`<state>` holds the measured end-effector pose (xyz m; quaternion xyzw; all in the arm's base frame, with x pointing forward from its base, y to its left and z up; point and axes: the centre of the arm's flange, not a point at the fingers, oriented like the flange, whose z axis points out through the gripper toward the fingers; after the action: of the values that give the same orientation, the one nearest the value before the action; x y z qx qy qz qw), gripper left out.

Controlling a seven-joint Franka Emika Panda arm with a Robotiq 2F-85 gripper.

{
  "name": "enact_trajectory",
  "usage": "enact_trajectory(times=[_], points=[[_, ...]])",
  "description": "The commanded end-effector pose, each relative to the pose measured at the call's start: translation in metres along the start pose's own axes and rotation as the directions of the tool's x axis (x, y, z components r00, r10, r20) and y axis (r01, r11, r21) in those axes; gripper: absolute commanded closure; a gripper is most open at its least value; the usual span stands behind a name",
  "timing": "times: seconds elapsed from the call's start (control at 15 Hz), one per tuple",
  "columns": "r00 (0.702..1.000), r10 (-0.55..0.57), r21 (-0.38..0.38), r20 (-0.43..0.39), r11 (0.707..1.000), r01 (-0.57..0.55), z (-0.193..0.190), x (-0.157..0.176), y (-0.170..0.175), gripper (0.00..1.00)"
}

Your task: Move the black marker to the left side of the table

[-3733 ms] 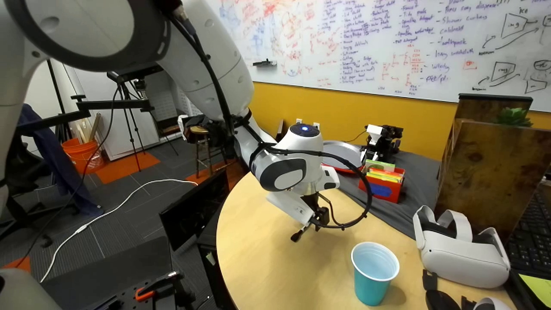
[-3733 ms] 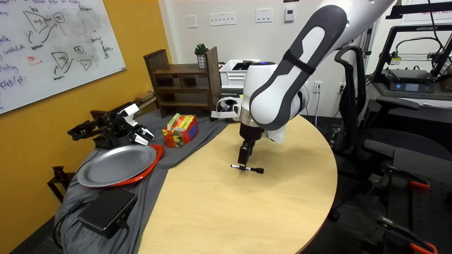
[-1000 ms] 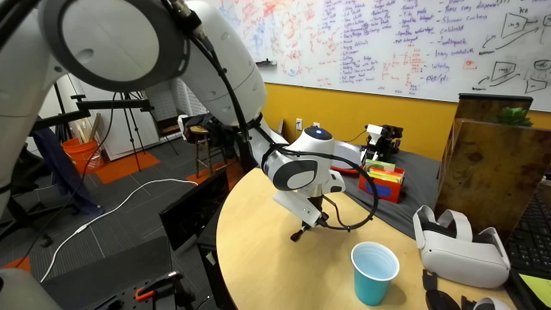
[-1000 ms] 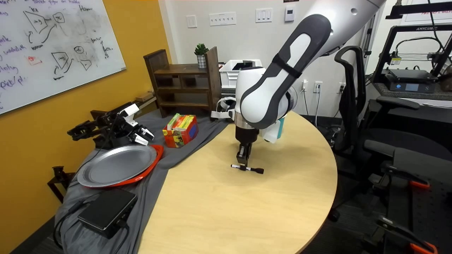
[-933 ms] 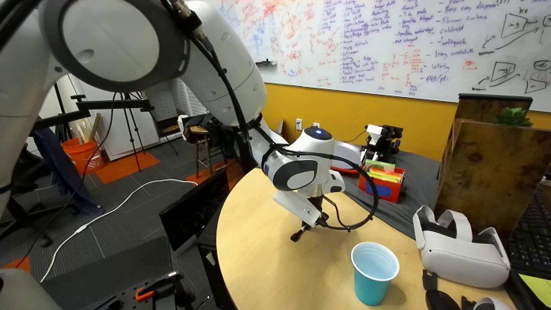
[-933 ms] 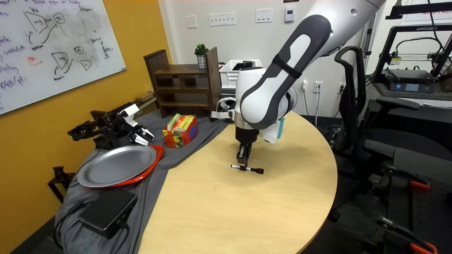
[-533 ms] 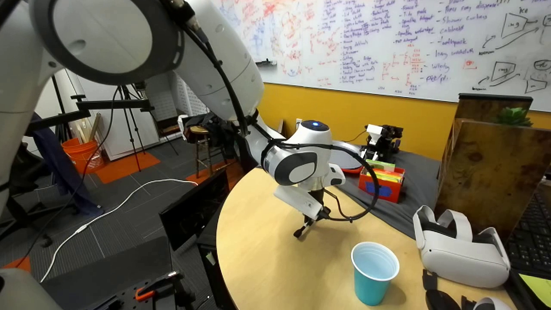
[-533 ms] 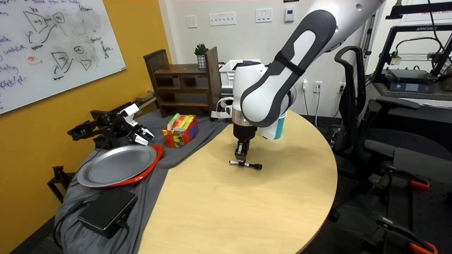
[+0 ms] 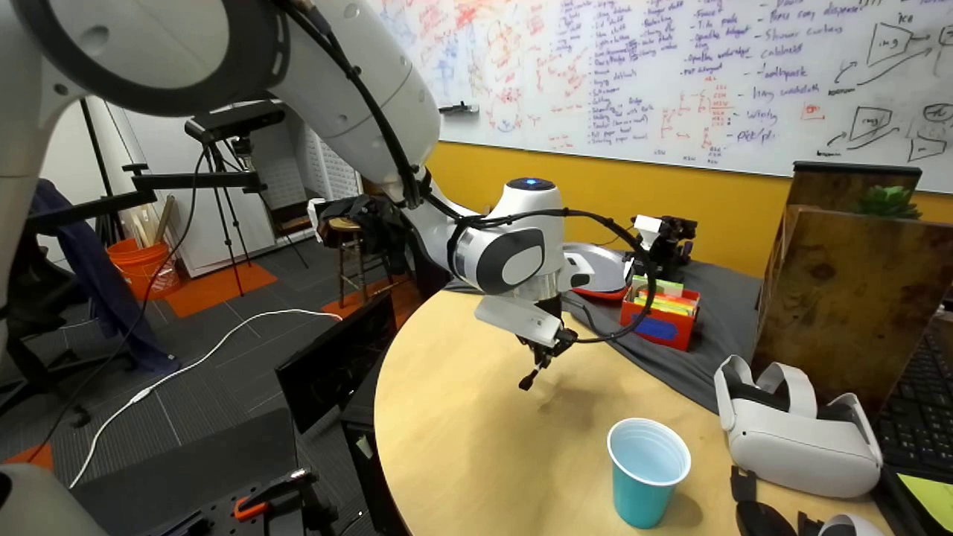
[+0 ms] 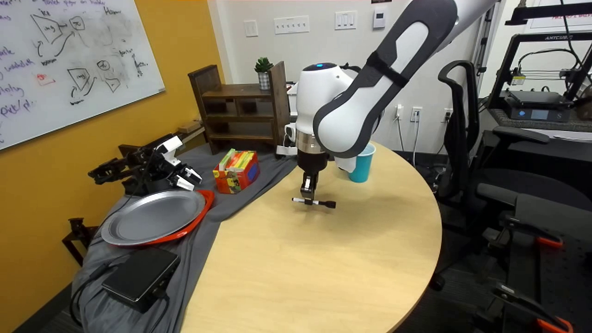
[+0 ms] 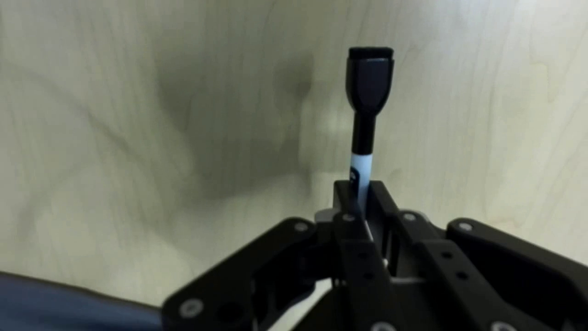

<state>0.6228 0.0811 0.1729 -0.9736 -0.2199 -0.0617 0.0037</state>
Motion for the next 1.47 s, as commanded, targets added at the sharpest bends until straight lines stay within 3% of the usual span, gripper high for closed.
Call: enact_trajectory(times=[0.0, 0.4, 0.67, 1.07, 1.4], points=[[0.999, -0.049, -0.036, -0.006, 0.998, 0.048, -0.018, 0.014, -0.015, 0.97], [0.984, -0.178, -0.03, -0.019, 0.984, 0.178, -0.023, 0.039, -0.051, 0.97], [0.955, -0.297, 0.015, -0.002, 0.955, 0.297, -0.023, 0.053, -0.074, 0.97], [0.857, -0.509, 0.121, 0.079, 0.858, 0.498, -0.021, 0.071, -0.099, 0.97], [0.742, -0.661, 0.213, 0.112, 0.745, 0.632, -0.01, 0.076, -0.128, 0.97]])
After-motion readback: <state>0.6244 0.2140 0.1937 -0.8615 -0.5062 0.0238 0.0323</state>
